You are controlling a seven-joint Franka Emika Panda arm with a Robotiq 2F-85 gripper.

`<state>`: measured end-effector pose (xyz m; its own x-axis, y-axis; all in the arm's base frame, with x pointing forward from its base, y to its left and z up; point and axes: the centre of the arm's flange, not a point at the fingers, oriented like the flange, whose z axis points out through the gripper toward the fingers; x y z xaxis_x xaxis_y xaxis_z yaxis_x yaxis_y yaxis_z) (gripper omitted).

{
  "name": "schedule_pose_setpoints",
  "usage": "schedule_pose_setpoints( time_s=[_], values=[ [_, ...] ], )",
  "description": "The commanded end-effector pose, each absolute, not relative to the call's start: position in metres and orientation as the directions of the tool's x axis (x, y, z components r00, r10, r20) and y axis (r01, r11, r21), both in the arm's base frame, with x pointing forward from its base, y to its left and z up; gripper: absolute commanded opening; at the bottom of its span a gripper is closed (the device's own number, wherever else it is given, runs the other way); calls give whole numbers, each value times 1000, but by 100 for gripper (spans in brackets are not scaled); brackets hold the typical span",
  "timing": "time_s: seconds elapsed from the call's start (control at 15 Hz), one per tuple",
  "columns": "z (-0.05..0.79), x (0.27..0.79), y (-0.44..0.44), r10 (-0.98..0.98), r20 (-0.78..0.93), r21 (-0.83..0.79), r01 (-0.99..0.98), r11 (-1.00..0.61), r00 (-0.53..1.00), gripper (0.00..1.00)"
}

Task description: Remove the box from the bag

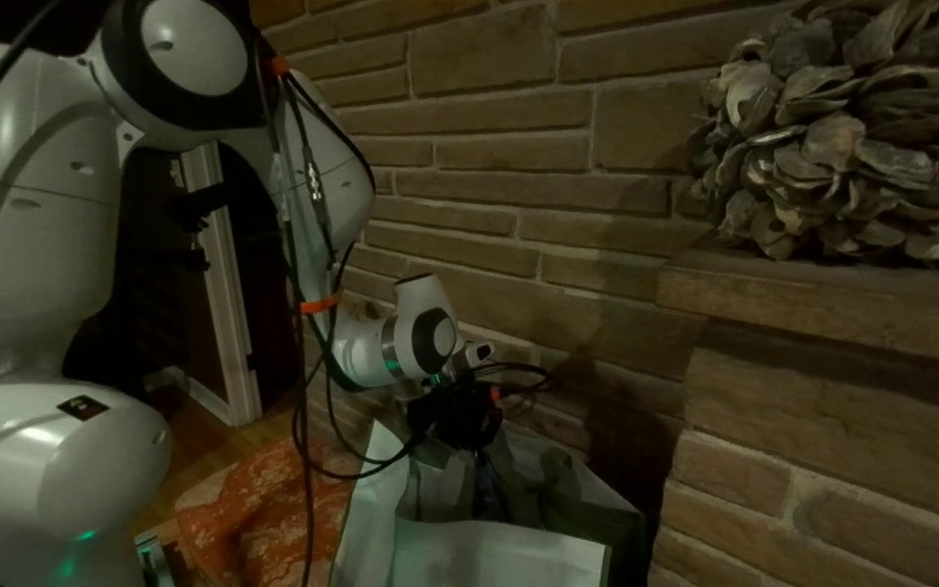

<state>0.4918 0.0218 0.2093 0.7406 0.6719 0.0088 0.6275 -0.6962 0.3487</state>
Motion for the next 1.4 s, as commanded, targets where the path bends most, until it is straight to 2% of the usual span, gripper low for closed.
schedule_pose_setpoints(
  time_s=[0.0, 0.27, 0.47, 0.8, 1.07, 1.2, 1.33],
  values=[
    [282, 450, 31, 692, 45, 352, 637, -685, 720, 1],
    [336, 425, 37, 755, 114, 391, 670, -631, 645, 2],
    [373, 406, 52, 843, 195, 468, 708, -529, 501, 1],
    [429, 372, 102, 921, 235, 550, 738, -390, 311, 1],
    [429, 341, 151, 968, 200, 498, 834, -236, 155, 2],
    [427, 337, 168, 975, 183, 461, 865, -199, 127, 1],
    [423, 338, 176, 972, 163, 385, 896, -223, 172, 1]
  ],
)
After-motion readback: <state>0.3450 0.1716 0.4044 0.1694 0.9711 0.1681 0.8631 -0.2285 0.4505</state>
